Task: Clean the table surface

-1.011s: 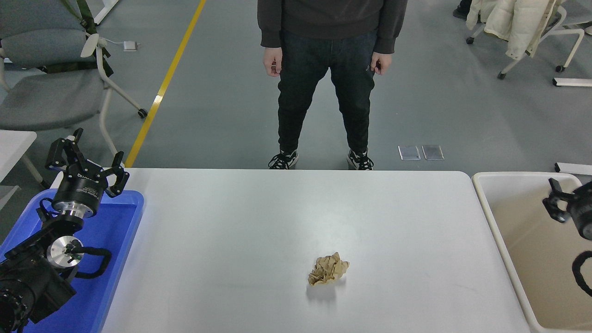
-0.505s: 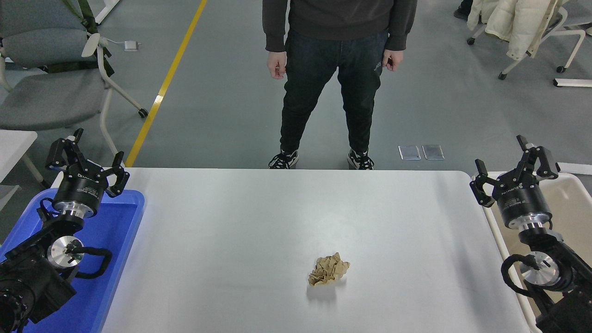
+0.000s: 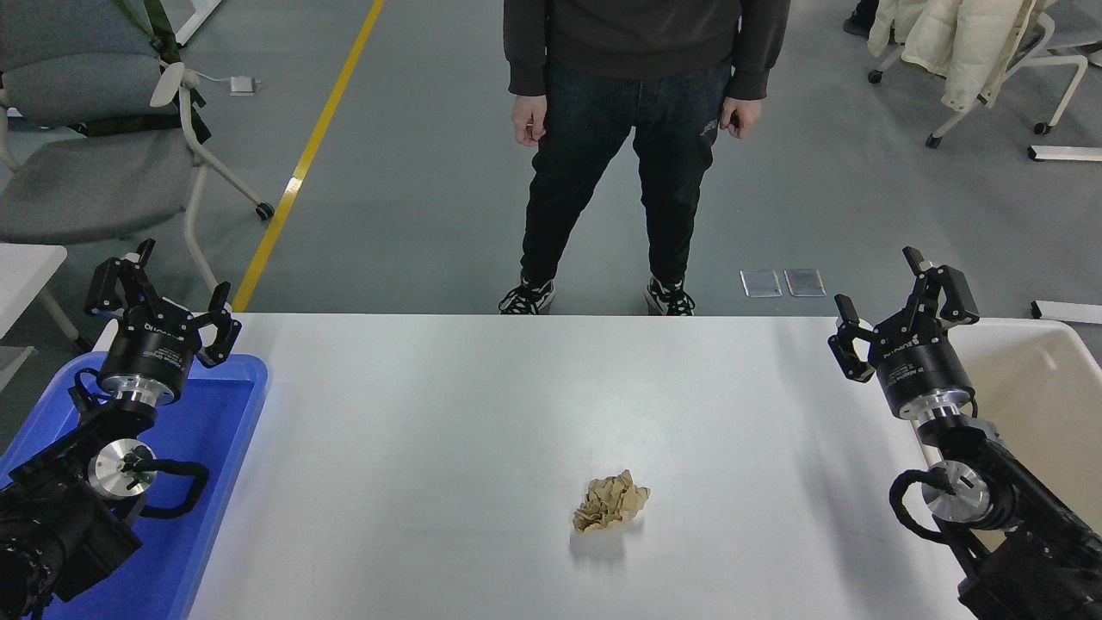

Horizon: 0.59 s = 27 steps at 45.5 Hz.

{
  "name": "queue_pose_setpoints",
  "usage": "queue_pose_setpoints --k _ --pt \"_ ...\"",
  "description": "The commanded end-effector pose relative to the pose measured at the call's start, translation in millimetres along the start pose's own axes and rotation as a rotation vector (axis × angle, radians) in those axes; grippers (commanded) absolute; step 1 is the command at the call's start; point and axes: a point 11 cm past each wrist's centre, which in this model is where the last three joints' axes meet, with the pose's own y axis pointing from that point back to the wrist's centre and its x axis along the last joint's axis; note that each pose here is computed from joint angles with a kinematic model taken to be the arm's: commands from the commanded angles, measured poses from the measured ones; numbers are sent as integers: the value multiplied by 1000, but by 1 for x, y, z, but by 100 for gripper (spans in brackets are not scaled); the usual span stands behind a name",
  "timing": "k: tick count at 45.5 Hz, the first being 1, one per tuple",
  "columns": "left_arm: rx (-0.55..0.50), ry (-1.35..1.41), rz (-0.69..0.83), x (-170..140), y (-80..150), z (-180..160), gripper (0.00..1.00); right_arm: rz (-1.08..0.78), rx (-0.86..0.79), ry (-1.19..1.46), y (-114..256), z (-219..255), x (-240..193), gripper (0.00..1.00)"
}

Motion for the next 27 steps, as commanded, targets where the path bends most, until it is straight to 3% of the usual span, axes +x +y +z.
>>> queue_pose_setpoints --k 1,12,27 --pt "0 1 -1 0 0 0 100 12 -73 38 0 9 -1 100" --pt "1 -1 0 0 0 0 100 -15 -142 146 -2 -31 2 100" --pt "0 0 -3 -1 -1 0 100 -249 -232 473 6 -102 -32 100"
